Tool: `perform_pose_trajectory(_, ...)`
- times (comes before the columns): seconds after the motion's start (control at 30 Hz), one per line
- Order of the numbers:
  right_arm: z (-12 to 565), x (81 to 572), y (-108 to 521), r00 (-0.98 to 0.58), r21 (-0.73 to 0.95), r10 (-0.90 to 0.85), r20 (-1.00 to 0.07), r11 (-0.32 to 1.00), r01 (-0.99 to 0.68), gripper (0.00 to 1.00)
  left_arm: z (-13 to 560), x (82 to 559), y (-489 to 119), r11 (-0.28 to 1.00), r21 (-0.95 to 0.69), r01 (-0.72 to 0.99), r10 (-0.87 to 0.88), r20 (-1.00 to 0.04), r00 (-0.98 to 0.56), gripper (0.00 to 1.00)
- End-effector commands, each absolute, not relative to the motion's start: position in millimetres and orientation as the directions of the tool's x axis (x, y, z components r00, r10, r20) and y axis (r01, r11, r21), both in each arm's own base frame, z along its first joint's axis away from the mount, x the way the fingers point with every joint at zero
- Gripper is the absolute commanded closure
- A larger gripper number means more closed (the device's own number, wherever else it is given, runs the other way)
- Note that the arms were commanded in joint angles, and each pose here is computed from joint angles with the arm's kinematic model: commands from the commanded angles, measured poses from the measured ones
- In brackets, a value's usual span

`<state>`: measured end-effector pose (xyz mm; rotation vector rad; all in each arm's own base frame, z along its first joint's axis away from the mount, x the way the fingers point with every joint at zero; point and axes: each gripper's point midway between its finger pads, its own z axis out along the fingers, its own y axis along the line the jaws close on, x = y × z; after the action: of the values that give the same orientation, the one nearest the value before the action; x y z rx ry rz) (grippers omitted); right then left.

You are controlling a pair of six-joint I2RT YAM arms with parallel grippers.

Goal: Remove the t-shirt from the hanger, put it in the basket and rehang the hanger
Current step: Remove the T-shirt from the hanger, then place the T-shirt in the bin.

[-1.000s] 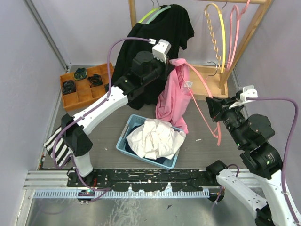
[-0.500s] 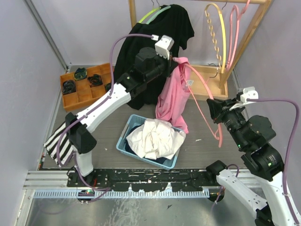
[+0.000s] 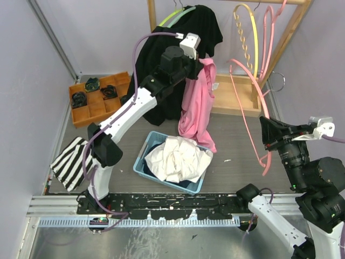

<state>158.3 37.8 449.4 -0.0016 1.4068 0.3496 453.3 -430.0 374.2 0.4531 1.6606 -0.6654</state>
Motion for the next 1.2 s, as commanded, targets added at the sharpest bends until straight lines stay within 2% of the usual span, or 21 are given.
perform_pose_trajectory(0.0, 467.5, 158.2, 13.2, 0.196, 0.243, 0.265, -0.944, 0.961, -0.130, 0.99, 444.7, 418.6, -418.2, 0.679, -0.209, 0.704, -0.186, -0.976, -0.109, 1.00)
perform_pose_trajectory(0.17, 457.1, 169.6, 8.5, 0.176, 0.253, 0.261, -0.949, 0.965, -0.065, 0.99, 507.8, 363.4, -400.6, 0.585, -0.178, 0.791, -0.249, -0.968, -0.033, 1.00)
perform_pose_trajectory(0.33, 453.2, 176.7, 15.8, 0.167, 0.255, 0.266, -0.950, 0.963, -0.082, 0.99, 562.0, 303.9, -377.3, 0.489, -0.113, 0.865, -0.322, -0.945, 0.059, 1.00)
perform_pose_trajectory(0.47, 452.4, 180.4, 22.5, 0.161, 0.254, 0.269, -0.950, 0.961, -0.106, 0.99, 606.3, 263.7, -344.6, 0.465, -0.069, 0.883, -0.390, -0.911, 0.134, 1.00)
perform_pose_trajectory(0.7, 451.6, 181.3, 32.1, 0.156, 0.271, 0.294, -0.943, 0.950, -0.153, 0.99, 648.7, 225.5, -301.3, 0.473, -0.041, 0.880, -0.446, -0.873, 0.199, 1.00)
perform_pose_trajectory(1.0, 453.8, 178.6, 35.4, 0.156, 0.275, 0.303, -0.940, 0.945, -0.178, 0.99, 689.2, 171.9, -272.9, 0.342, -0.054, 0.938, -0.566, -0.809, 0.160, 1.00)
perform_pose_trajectory(1.17, 453.0, 178.1, 37.2, 0.152, 0.279, 0.309, -0.939, 0.942, -0.188, 0.99, 705.6, 159.0, -262.0, 0.319, -0.057, 0.946, -0.602, -0.783, 0.156, 1.00)
